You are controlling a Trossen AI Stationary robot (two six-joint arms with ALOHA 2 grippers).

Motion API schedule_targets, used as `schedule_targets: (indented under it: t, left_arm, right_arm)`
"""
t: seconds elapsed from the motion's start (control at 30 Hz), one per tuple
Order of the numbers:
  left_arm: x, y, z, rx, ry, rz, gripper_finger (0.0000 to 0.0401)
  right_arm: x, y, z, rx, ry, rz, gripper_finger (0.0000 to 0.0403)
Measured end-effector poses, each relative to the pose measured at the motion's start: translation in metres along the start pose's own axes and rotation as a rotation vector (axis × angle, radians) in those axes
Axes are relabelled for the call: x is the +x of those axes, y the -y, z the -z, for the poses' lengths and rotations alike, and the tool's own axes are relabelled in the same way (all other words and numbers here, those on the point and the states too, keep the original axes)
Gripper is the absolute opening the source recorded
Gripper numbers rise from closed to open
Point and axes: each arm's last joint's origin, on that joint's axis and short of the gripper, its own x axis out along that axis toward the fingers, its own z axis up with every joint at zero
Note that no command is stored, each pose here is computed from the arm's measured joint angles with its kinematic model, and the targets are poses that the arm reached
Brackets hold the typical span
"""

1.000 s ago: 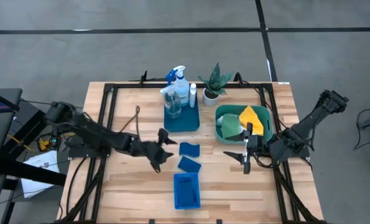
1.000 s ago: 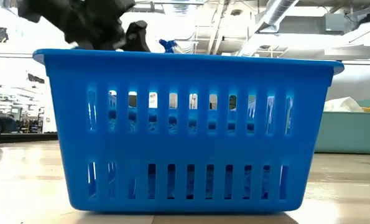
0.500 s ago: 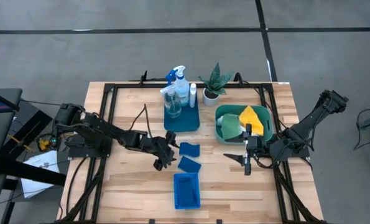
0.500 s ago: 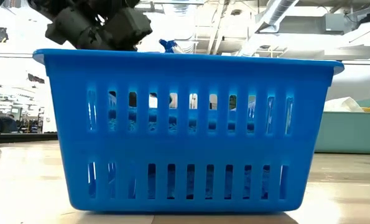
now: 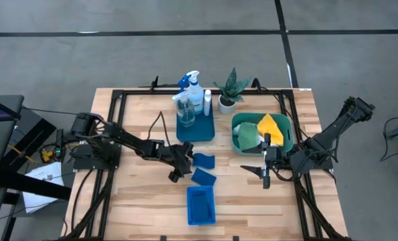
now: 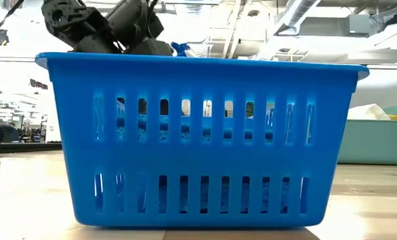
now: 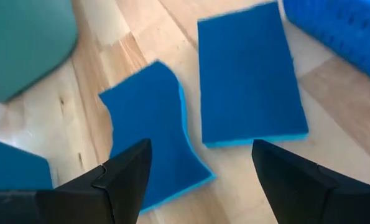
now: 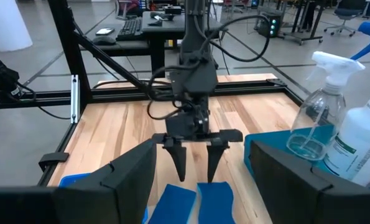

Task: Pick & Place Kitchen Items
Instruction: Put the blue sponge into the blue basket

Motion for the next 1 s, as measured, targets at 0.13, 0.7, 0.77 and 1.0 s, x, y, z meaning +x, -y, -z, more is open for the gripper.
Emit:
schedule_targets:
  t: [0.13, 0.7, 0.77, 1.0]
  left_arm:
    - [0.004, -0.002, 0.006, 0.002, -0.027, 0.001, 0.0272]
    - [0.005, -0.003, 0.009, 0.024, -0.04, 0.005, 0.02]
    - [0.005, -0.002, 0.009, 0.024, -0.045, 0.008, 0.02]
    - [0.011, -0.003, 0.014, 0.018, -0.058, 0.007, 0.02]
  right_arm:
    - [0.0, 0.0, 0.0, -0.001, -0.002, 0.0, 0.0249]
    - [0.0, 0.0, 0.002, -0.003, -0.013, 0.001, 0.0249]
    - [0.0, 0.0, 0.002, -0.004, -0.014, 0.001, 0.0249]
    - [0.0, 0.0, 0.002, -0.004, -0.015, 0.001, 0.0249]
